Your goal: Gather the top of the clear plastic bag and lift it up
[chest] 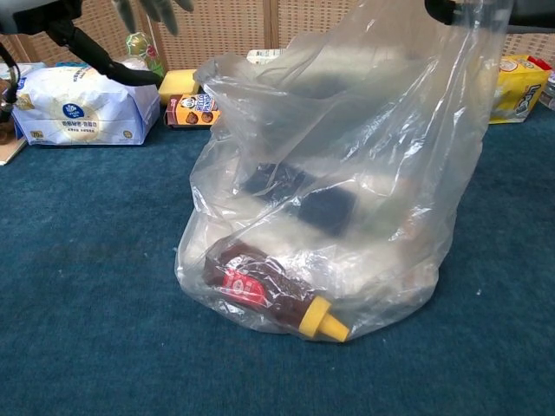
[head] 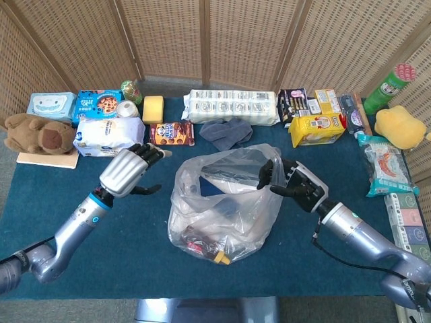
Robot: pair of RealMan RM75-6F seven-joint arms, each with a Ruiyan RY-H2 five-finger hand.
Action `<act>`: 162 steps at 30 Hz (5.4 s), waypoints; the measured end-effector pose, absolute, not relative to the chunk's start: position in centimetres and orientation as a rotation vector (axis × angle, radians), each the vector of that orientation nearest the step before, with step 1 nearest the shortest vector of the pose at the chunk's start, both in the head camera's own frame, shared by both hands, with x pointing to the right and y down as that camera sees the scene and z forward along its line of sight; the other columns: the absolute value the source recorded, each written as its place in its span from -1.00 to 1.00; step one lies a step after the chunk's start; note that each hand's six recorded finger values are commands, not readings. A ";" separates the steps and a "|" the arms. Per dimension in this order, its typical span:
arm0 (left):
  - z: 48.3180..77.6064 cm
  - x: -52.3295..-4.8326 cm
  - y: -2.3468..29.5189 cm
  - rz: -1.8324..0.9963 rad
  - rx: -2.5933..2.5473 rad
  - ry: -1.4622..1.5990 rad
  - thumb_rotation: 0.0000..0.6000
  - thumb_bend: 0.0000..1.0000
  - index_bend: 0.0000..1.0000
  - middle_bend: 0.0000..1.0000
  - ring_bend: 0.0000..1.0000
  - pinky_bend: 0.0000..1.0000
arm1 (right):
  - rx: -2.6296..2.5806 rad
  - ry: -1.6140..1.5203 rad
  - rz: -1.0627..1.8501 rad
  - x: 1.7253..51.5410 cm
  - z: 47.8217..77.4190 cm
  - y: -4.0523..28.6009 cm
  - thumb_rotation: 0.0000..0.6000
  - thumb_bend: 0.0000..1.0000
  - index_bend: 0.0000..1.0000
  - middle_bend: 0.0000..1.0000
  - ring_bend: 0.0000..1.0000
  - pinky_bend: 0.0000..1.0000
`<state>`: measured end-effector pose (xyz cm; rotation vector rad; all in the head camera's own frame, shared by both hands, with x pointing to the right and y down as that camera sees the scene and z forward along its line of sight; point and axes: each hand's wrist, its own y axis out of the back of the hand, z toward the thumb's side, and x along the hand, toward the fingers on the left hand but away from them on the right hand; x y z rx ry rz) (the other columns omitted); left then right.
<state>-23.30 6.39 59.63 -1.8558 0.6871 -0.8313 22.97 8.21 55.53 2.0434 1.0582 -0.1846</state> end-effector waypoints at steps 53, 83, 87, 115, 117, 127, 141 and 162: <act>54.7 -11.6 1.5 -0.334 -1.881 0.932 1.00 -0.33 -0.33 -0.56 -0.64 -0.30 | 2.063 1.042 -0.196 22.3 55.8 8.5 1.00 -0.67 -0.18 -0.16 -0.23 -0.36; 51.4 -6.8 0.0 -0.275 -1.864 0.893 1.00 -0.40 -0.40 -0.61 -0.74 -0.44 | 2.172 0.952 -0.237 19.6 56.4 8.3 -0.38 -0.73 -0.43 -0.46 -0.61 -0.71; 51.3 -6.3 0.0 -0.272 -1.857 0.879 1.00 -0.41 -0.40 -0.61 -0.74 -0.45 | 2.176 0.955 -0.230 19.2 56.5 8.0 -0.37 -0.73 -0.44 -0.45 -0.61 -0.71; 51.7 -2.6 -0.6 -0.285 -1.841 0.818 1.00 -0.41 -0.43 -0.61 -0.76 -0.46 | 2.174 0.921 -0.176 15.7 56.2 7.5 -0.38 -0.73 -0.45 -0.45 -0.60 -0.71; 51.8 -2.4 -0.7 -0.287 -1.841 0.814 1.00 -0.41 -0.43 -0.61 -0.76 -0.46 | 2.172 0.918 -0.172 15.4 56.2 7.5 -0.38 -0.73 -0.45 -0.45 -0.60 -0.71; 51.8 -1.3 -0.8 -0.281 -1.842 0.813 1.00 -0.41 -0.45 -0.61 -0.76 -0.46 | 2.177 0.907 -0.168 14.5 56.1 7.7 -0.37 -0.73 -0.45 -0.45 -0.60 -0.70; 52.0 -0.9 -1.0 -0.297 -1.842 0.808 1.00 -0.43 -0.47 -0.61 -0.78 -0.46 | 2.176 0.880 -0.184 14.3 56.2 8.2 -0.39 -0.72 -0.45 -0.34 -0.45 -0.60; 52.3 -2.5 -1.6 -0.346 -1.833 0.808 1.00 -0.56 -0.54 -0.64 -0.81 -0.48 | 2.138 0.917 -0.211 15.9 56.6 7.8 -0.38 -0.70 -0.23 -0.02 0.00 -0.28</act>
